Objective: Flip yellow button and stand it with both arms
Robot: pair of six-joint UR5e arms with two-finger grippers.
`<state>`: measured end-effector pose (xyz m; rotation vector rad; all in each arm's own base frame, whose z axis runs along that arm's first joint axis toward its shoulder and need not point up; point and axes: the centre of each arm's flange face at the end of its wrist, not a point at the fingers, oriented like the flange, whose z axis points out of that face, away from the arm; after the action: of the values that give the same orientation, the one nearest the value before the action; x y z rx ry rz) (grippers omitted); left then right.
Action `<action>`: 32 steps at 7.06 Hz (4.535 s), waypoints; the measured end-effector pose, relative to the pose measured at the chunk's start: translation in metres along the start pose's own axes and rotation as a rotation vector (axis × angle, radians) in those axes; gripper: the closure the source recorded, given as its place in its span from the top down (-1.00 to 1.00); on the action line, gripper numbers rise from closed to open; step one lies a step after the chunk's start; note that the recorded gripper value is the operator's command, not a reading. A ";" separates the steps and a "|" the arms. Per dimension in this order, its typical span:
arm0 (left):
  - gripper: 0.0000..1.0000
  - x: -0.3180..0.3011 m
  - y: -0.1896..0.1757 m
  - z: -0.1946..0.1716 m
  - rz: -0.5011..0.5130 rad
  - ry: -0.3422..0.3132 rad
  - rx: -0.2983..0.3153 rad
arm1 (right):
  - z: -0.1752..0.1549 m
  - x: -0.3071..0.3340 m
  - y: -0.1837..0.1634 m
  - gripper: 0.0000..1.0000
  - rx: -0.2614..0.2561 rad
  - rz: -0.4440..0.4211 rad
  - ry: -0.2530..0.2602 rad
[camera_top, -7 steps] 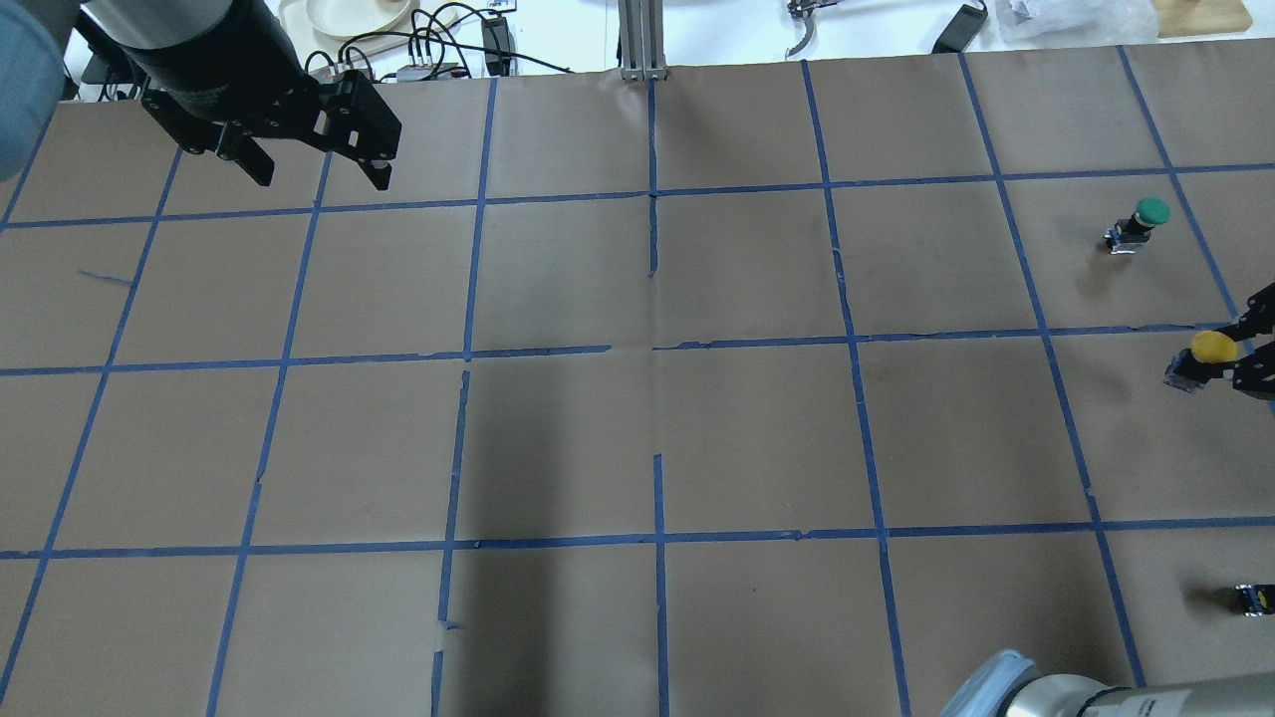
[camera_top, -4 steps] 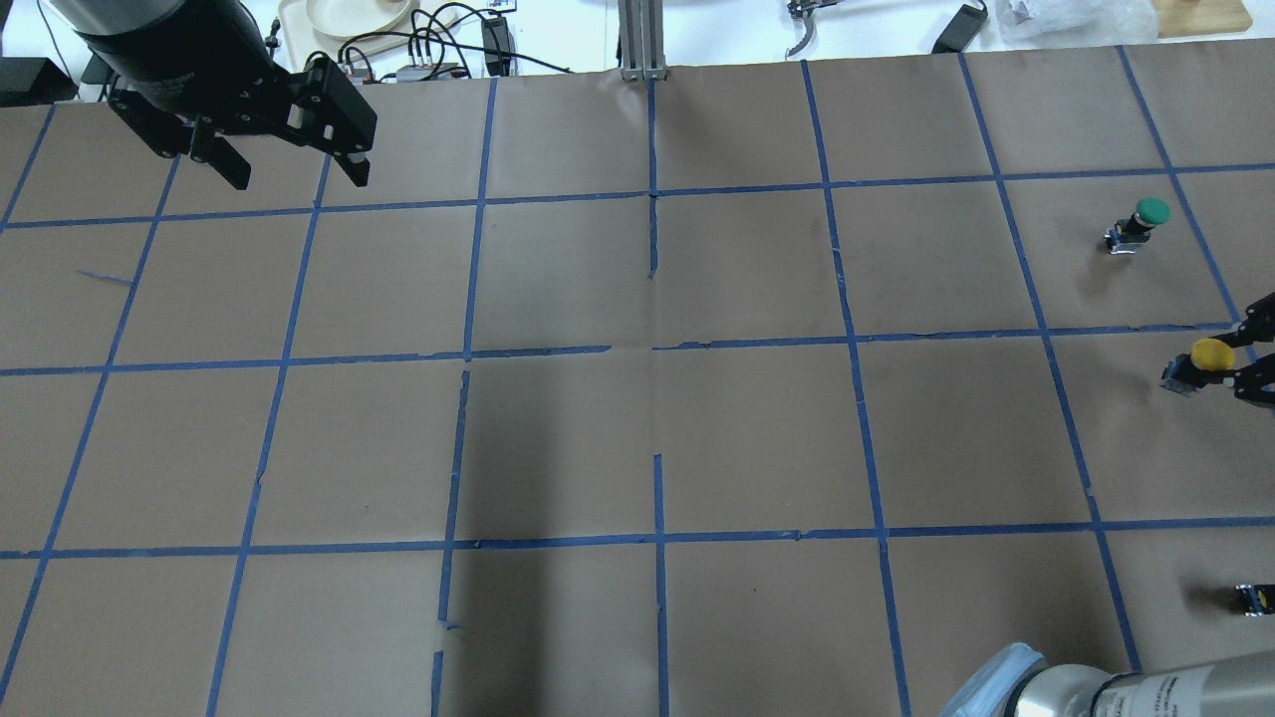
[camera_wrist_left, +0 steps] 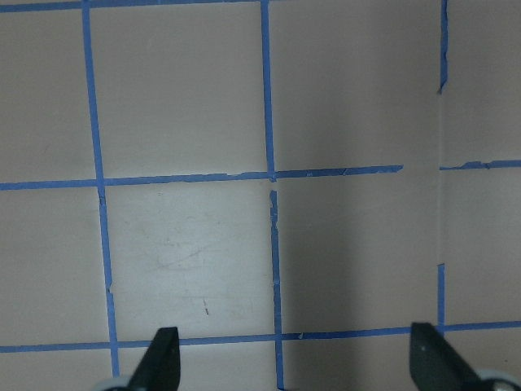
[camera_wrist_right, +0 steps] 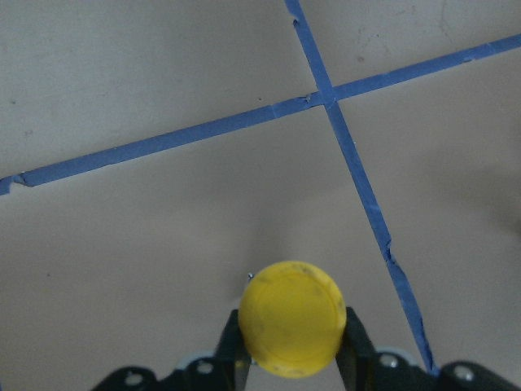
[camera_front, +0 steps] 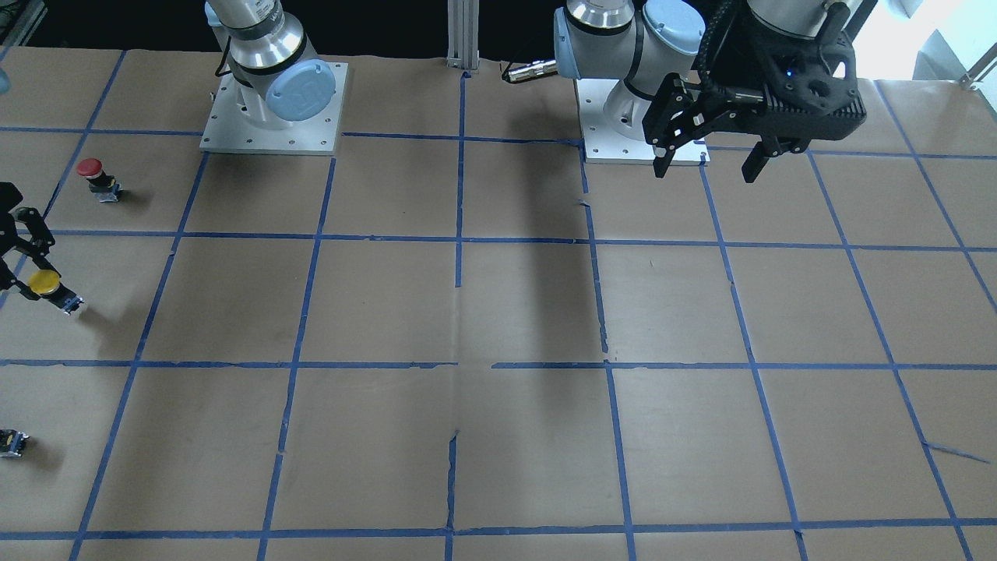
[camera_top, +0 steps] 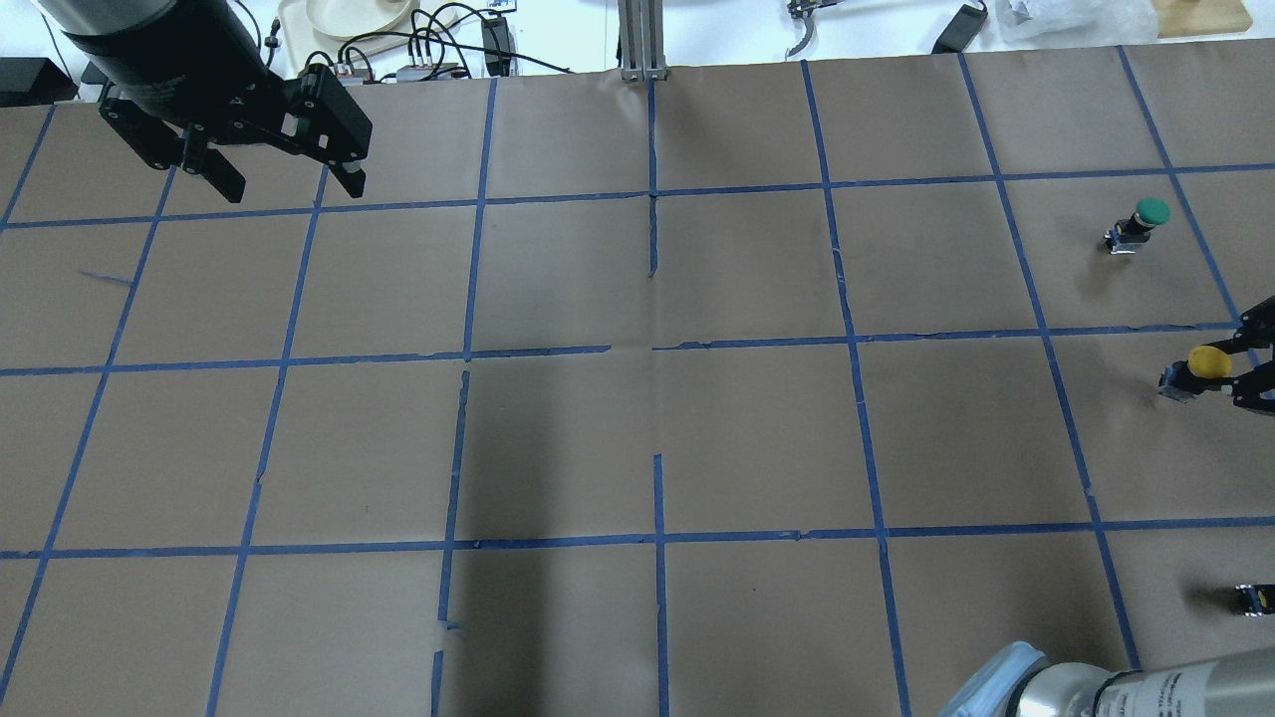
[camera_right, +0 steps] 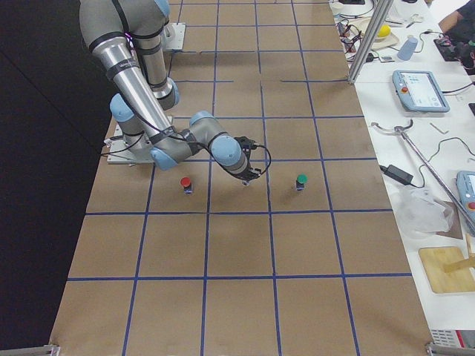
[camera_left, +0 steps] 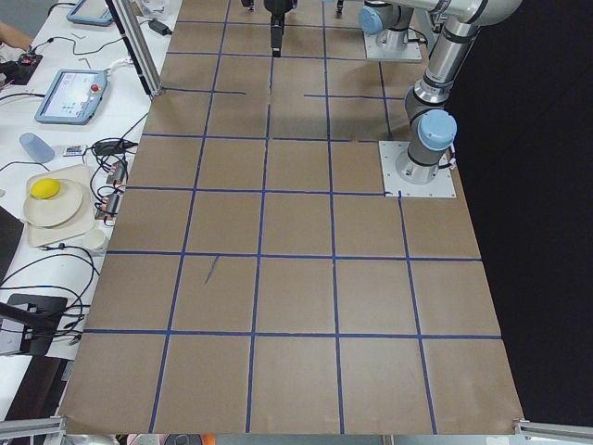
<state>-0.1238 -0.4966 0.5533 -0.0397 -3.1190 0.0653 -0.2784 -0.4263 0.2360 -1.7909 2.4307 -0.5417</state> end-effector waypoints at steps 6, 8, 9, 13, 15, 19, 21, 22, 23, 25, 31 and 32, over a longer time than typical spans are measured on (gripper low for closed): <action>1.00 0.001 -0.001 0.003 0.001 -0.001 -0.002 | 0.016 -0.001 0.006 0.99 0.021 0.022 -0.028; 1.00 0.001 -0.002 0.003 0.001 -0.003 -0.003 | 0.005 0.001 0.001 0.99 -0.002 0.083 -0.018; 1.00 0.001 -0.002 0.004 0.001 -0.002 -0.003 | -0.008 0.001 -0.007 0.99 -0.033 0.185 -0.002; 1.00 0.000 -0.003 0.002 0.000 -0.002 0.001 | -0.057 -0.009 -0.084 1.00 -0.250 0.860 0.057; 1.00 -0.001 -0.003 0.002 -0.001 -0.002 0.002 | -0.071 -0.023 -0.159 1.00 -0.357 1.143 0.059; 1.00 -0.001 -0.002 0.002 -0.001 -0.002 0.003 | -0.131 -0.040 -0.336 1.00 -0.480 1.499 0.041; 1.00 -0.001 -0.002 0.002 -0.001 -0.002 0.003 | -0.152 -0.069 -0.415 1.00 -0.538 1.436 0.063; 1.00 -0.001 -0.002 0.002 -0.001 -0.002 0.003 | -0.146 -0.085 -0.434 1.00 -0.560 1.408 0.053; 1.00 -0.001 -0.002 0.002 -0.001 -0.002 0.003 | -0.139 -0.094 -0.441 1.00 -0.571 1.403 0.043; 1.00 -0.001 -0.002 0.002 -0.002 -0.001 0.001 | -0.134 -0.098 -0.445 1.00 -0.570 1.406 0.037; 1.00 0.000 -0.002 0.004 0.000 -0.002 -0.001 | -0.123 -0.094 -0.452 1.00 -0.495 1.432 -0.023; 1.00 0.000 -0.002 0.004 -0.001 -0.001 -0.001 | -0.118 -0.096 -0.448 1.00 -0.513 1.430 -0.020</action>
<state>-0.1241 -0.4986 0.5493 -0.0386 -3.1204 0.0631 0.1291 -0.4236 0.4763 0.2501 3.0946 0.2665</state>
